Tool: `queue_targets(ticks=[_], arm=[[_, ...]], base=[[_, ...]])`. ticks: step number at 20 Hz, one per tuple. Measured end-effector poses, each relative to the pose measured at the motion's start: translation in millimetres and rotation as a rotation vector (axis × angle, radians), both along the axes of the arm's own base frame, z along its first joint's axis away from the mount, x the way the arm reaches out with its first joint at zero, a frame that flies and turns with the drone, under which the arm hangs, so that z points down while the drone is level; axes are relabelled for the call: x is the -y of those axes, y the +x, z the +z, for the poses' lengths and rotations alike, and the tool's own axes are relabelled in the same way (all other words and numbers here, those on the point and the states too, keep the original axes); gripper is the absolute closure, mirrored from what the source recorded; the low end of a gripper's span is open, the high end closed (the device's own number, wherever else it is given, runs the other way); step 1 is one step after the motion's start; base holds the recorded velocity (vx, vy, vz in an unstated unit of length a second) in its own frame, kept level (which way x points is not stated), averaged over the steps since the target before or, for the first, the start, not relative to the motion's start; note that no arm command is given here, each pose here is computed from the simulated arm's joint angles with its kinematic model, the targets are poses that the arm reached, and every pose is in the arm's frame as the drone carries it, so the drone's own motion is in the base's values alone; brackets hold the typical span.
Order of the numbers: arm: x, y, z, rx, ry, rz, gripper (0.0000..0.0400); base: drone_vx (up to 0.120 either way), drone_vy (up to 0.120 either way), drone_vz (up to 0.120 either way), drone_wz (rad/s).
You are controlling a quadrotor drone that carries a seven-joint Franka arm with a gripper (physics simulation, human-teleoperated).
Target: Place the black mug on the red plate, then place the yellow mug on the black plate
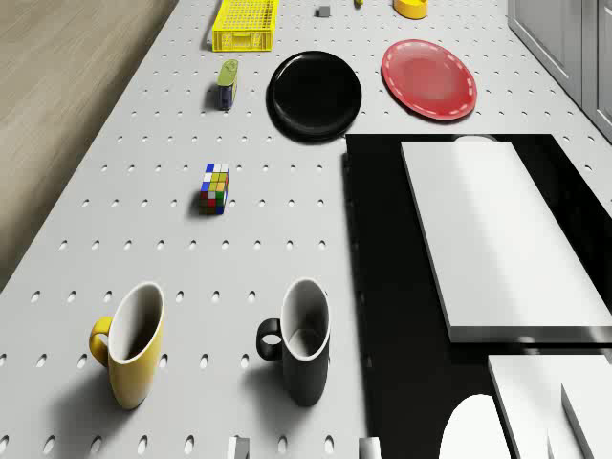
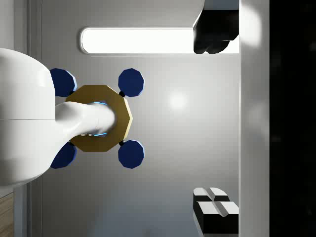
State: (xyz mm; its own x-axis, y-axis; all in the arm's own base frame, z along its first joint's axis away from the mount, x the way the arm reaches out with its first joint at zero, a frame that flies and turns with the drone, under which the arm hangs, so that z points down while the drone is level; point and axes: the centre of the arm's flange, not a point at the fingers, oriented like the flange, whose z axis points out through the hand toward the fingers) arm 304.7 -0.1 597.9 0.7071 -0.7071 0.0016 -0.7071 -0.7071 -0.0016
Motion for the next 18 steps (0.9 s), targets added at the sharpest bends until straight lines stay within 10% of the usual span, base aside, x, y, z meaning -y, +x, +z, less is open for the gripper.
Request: queue_targets(ticks=[5, 18], arm=[[0.1, -3.7, 37, 0.0040, 0.000, 0.000, 0.0000], [0.0, -0.5, 88, 0.0141, 0.000, 0.000, 0.0000]], base=[[0.000, 0.000, 0.000, 0.000], [0.000, 0.000, 0.000, 0.000]])
